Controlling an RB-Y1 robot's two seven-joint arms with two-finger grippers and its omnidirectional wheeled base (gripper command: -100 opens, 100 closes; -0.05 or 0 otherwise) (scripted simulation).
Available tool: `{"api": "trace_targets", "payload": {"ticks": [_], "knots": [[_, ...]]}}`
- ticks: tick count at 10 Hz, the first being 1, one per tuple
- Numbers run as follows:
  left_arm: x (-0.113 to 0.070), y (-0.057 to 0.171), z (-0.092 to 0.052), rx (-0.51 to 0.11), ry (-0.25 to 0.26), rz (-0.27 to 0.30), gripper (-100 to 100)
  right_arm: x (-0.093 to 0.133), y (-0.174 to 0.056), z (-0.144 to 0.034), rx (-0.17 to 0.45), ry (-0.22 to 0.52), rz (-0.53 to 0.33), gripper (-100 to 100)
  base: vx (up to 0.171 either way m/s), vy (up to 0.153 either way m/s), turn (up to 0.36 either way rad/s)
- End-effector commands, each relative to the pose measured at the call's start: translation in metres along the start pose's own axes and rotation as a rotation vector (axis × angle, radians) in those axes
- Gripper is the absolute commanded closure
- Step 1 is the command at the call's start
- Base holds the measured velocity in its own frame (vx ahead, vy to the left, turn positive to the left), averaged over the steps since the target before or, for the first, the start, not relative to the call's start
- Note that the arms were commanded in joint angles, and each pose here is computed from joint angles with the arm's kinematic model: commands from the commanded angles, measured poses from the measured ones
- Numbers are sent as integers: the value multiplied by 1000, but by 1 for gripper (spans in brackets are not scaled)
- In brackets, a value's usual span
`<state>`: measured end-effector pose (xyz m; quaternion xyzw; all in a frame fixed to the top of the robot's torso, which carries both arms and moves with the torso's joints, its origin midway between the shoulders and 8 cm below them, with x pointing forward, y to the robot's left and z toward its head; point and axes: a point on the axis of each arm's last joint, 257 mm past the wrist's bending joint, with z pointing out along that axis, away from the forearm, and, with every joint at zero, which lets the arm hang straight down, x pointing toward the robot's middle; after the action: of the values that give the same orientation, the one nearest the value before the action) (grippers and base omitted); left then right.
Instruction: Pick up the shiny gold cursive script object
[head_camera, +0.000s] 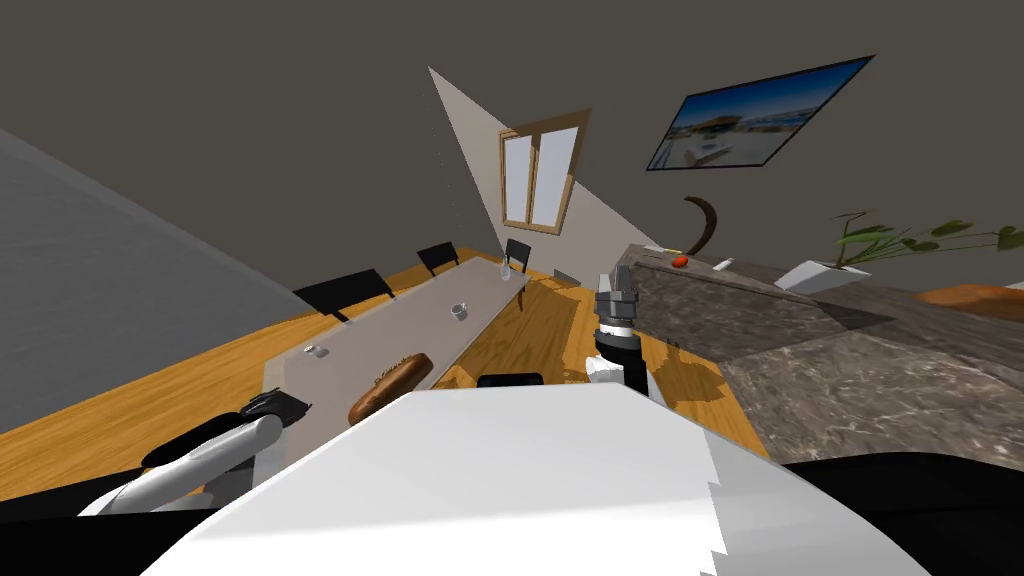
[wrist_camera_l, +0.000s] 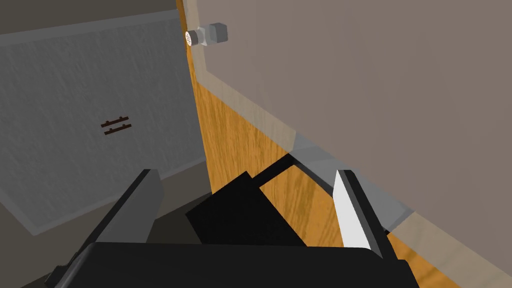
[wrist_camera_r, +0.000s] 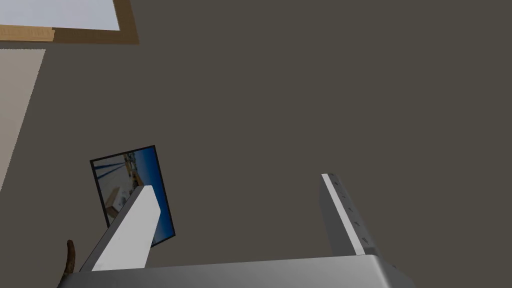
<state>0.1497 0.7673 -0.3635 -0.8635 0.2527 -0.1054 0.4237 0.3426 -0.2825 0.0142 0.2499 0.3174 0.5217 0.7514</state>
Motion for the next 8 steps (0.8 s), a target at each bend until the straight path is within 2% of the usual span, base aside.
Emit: {"api": "trace_targets", "payload": {"ticks": [1, 2, 3, 4, 5, 6, 7, 8], "knots": [[-10, 9, 5, -25, -22, -12, -100, 0, 0, 0, 0, 0, 0, 0, -2, 30, 6], [-12, 11, 5, -29, -26, -13, -100, 0, 0, 0, 0, 0, 0, 0, 3, 7, 39], [-19, 15, 7, -62, -45, -56, -100, 0, 0, 0, 0, 0, 0, 0, -8, 36, -322], [-28, 25, 8, -79, -63, -62, -100, 0, 0, 0, 0, 0, 0, 0, -9, 52, -314], [-38, 37, 10, -125, -91, -110, -100, 0, 0, 0, 0, 0, 0, 0, -8, 61, -397], [-51, 52, 10, -154, -118, -120, -100, 0, 0, 0, 0, 0, 0, 0, -8, 67, -220], [-53, 54, 10, -157, -121, -121, -100, 0, 0, 0, 0, 0, 0, 0, -7, 34, 25], [-64, 71, 11, -205, -152, -173, -100, 0, 0, 0, 0, 0, 0, 0, -17, 43, -369]]}}
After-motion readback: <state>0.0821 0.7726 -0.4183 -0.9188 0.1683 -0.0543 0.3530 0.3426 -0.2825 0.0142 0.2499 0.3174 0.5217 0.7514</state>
